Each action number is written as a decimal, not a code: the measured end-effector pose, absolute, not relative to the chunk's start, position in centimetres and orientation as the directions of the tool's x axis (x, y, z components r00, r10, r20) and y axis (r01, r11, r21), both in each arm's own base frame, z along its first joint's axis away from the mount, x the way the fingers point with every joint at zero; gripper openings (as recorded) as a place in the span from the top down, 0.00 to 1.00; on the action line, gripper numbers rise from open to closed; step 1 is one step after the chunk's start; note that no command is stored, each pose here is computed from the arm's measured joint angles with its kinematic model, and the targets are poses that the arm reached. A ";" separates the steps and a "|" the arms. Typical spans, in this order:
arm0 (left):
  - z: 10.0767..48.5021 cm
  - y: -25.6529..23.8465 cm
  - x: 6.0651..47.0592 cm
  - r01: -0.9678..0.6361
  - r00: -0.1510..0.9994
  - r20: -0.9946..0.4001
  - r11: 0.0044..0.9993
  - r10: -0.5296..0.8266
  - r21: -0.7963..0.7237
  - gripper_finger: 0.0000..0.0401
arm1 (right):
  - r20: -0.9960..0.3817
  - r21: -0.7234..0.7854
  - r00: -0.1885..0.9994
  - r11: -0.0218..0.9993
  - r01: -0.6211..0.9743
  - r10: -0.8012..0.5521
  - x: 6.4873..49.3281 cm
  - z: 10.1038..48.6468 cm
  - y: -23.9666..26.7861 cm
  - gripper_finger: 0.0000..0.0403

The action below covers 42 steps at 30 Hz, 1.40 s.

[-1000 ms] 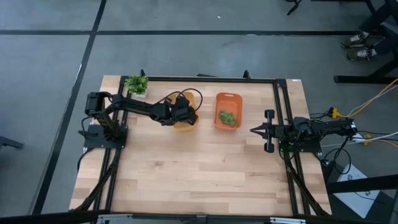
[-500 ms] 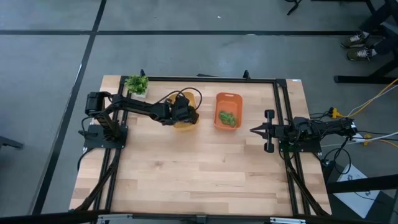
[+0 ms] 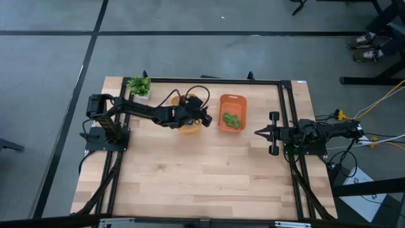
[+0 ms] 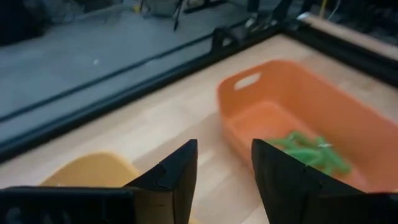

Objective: Sort spring keychains
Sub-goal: Return to Home Position

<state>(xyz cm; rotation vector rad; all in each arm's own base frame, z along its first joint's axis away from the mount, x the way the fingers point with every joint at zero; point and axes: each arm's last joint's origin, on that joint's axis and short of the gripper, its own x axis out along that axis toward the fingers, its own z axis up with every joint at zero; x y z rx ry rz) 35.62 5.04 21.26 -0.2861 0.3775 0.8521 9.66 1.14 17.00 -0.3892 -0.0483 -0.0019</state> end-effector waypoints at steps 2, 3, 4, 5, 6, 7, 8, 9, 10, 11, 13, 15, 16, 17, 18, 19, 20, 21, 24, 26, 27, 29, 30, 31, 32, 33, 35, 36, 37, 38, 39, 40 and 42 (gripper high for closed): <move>21.6 4.7 35.8 -0.762 0.616 -0.403 0.642 0.677 -0.086 0.64 | 0.048 -0.379 0.999 0.925 0.011 0.007 9.7 17.0 1.1 0.96; 21.7 4.5 35.9 -0.755 0.624 -0.394 0.651 0.675 -0.080 0.64 | 0.048 -0.379 0.999 0.925 0.011 0.008 9.7 17.0 1.1 0.96; 21.8 4.3 36.0 -0.746 0.635 -0.387 0.661 0.669 -0.081 0.64 | 0.047 -0.380 0.999 0.925 0.011 0.008 9.7 17.0 1.1 0.96; 21.9 4.0 36.1 -0.729 0.653 -0.384 0.679 0.653 -0.085 0.64 | 0.047 -0.379 0.999 0.925 0.011 0.008 9.7 17.0 1.1 0.96; 22.0 3.7 36.3 -0.698 0.683 -0.382 0.710 0.623 -0.089 0.64 | 0.047 -0.379 0.999 0.925 0.011 0.007 9.7 17.0 1.1 0.96; 22.1 3.3 36.4 -0.655 0.718 -0.383 0.751 0.582 -0.087 0.64 | 0.048 -0.379 0.999 0.925 0.011 0.007 9.7 17.0 1.1 0.96; 22.1 2.7 36.6 -0.600 0.757 -0.384 0.795 0.528 -0.089 0.64 | 0.047 -0.379 0.999 0.925 0.011 0.007 9.7 17.0 1.1 0.96; 22.3 2.2 36.8 -0.534 0.799 -0.383 0.841 0.464 -0.093 0.64 | 0.047 -0.379 0.999 0.925 0.011 0.007 9.7 17.0 1.1 0.96; 22.4 1.6 36.9 -0.466 0.834 -0.380 0.880 0.401 -0.095 0.64 | 0.047 -0.379 0.999 0.925 0.011 0.008 9.7 17.0 1.1 0.96; 22.5 0.9 37.1 -0.403 0.862 -0.375 0.910 0.342 -0.095 0.63 | 0.047 -0.379 0.999 0.925 0.011 0.007 9.7 17.0 1.1 0.96; 22.5 -0.2 37.2 -0.298 0.892 -0.375 0.952 0.252 -0.071 0.63 | 0.047 -0.379 0.999 0.925 0.011 0.007 9.7 17.0 1.1 0.96; 22.5 -1.1 37.0 -0.229 0.896 -0.398 0.973 0.198 -0.031 0.63 | 0.047 -0.379 0.999 0.925 0.011 0.007 9.7 17.0 1.1 0.96; 22.6 -1.3 36.7 -0.206 0.891 -0.418 0.978 0.178 -0.023 0.63 | 0.047 -0.379 0.999 0.925 0.011 0.008 9.7 17.0 1.1 0.96; 22.7 -1.4 36.6 -0.183 0.893 -0.423 0.983 0.154 -0.028 0.63 | 0.048 -0.380 0.999 0.925 0.012 0.007 9.7 17.0 1.1 0.96; 22.8 -1.5 36.5 -0.155 0.893 -0.434 0.987 0.123 -0.040 0.63 | 0.047 -0.379 0.999 0.925 0.011 0.007 9.7 17.0 1.1 0.96; 22.7 -1.5 36.4 -0.132 0.888 -0.450 0.990 0.096 -0.049 0.63 | 0.047 -0.379 0.999 0.925 0.011 0.008 9.7 17.0 1.1 0.96; 22.7 -1.5 36.4 -0.101 0.889 -0.453 0.993 0.061 -0.063 0.63 | 0.048 -0.379 0.999 0.925 0.012 0.007 9.7 17.0 1.1 0.96; 22.7 -1.4 36.4 -0.071 0.890 -0.455 0.995 0.029 -0.075 0.63 | 0.047 -0.379 0.999 0.925 0.011 0.007 9.7 17.0 1.1 0.96; 22.7 -1.1 36.4 -0.013 0.889 -0.456 0.994 -0.038 -0.108 0.63 | 0.047 -0.379 0.999 0.925 0.011 0.007 9.7 17.0 1.1 0.96; 22.5 -0.8 36.3 -0.002 0.893 -0.448 0.994 -0.048 -0.110 0.63 | 0.048 -0.380 0.999 0.925 0.011 0.007 9.7 17.0 1.1 0.96; 22.2 -0.7 36.2 -0.002 0.901 -0.431 0.994 -0.047 -0.111 0.63 | 0.048 -0.379 0.999 0.925 0.011 0.007 9.7 17.0 1.1 0.96; 21.0 -0.7 35.6 0.017 0.925 -0.375 0.993 -0.060 -0.118 0.62 | 0.047 -0.379 0.999 0.925 0.011 0.008 9.7 17.0 1.1 0.96; 20.6 -0.7 35.2 0.034 0.938 -0.339 0.992 -0.074 -0.122 0.62 | 0.047 -0.380 0.999 0.925 0.011 0.007 9.7 17.0 1.1 0.96; 20.1 -0.8 34.6 0.053 0.949 -0.303 0.991 -0.089 -0.126 0.62 | 0.047 -0.380 0.999 0.925 0.011 0.007 9.7 17.0 1.1 0.96; 19.7 -0.9 34.1 0.066 0.959 -0.265 0.989 -0.100 -0.133 0.62 | 0.048 -0.379 0.999 0.925 0.011 0.007 9.7 17.0 1.1 0.96; 19.3 -1.0 33.5 0.073 0.967 -0.231 0.987 -0.105 -0.143 0.62 | 0.047 -0.379 0.999 0.925 0.011 0.007 9.7 17.0 1.1 0.96; 18.3 -1.3 32.0 0.079 0.970 -0.215 0.983 -0.114 -0.165 0.62 | 0.047 -0.379 0.999 0.925 0.011 0.007 9.7 17.0 1.1 0.96; 18.1 -1.4 31.4 0.083 0.972 -0.202 0.981 -0.118 -0.173 0.62 | 0.048 -0.379 0.999 0.925 0.012 0.007 9.7 17.0 1.1 0.96; 18.0 -1.5 30.6 0.086 0.975 -0.186 0.980 -0.120 -0.180 0.62 | 0.048 -0.379 0.999 0.925 0.011 0.008 9.7 17.0 1.1 0.96; 18.2 -1.7 29.8 0.094 0.978 -0.167 0.978 -0.126 -0.185 0.62 | 0.048 -0.379 0.999 0.925 0.011 0.008 9.7 17.0 1.1 0.96; 18.4 -1.9 29.1 0.101 0.981 -0.146 0.977 -0.129 -0.186 0.63 | 0.048 -0.379 0.999 0.925 0.011 0.007 9.7 17.0 1.1 0.96; 18.6 -2.0 28.3 0.106 0.984 -0.125 0.977 -0.131 -0.184 0.63 | 0.048 -0.380 0.999 0.925 0.011 0.008 9.7 17.0 1.1 0.96; 18.8 -2.1 26.6 0.102 0.987 -0.100 0.978 -0.122 -0.181 0.63 | 0.048 -0.379 0.999 0.925 0.011 0.008 9.7 17.0 1.1 0.96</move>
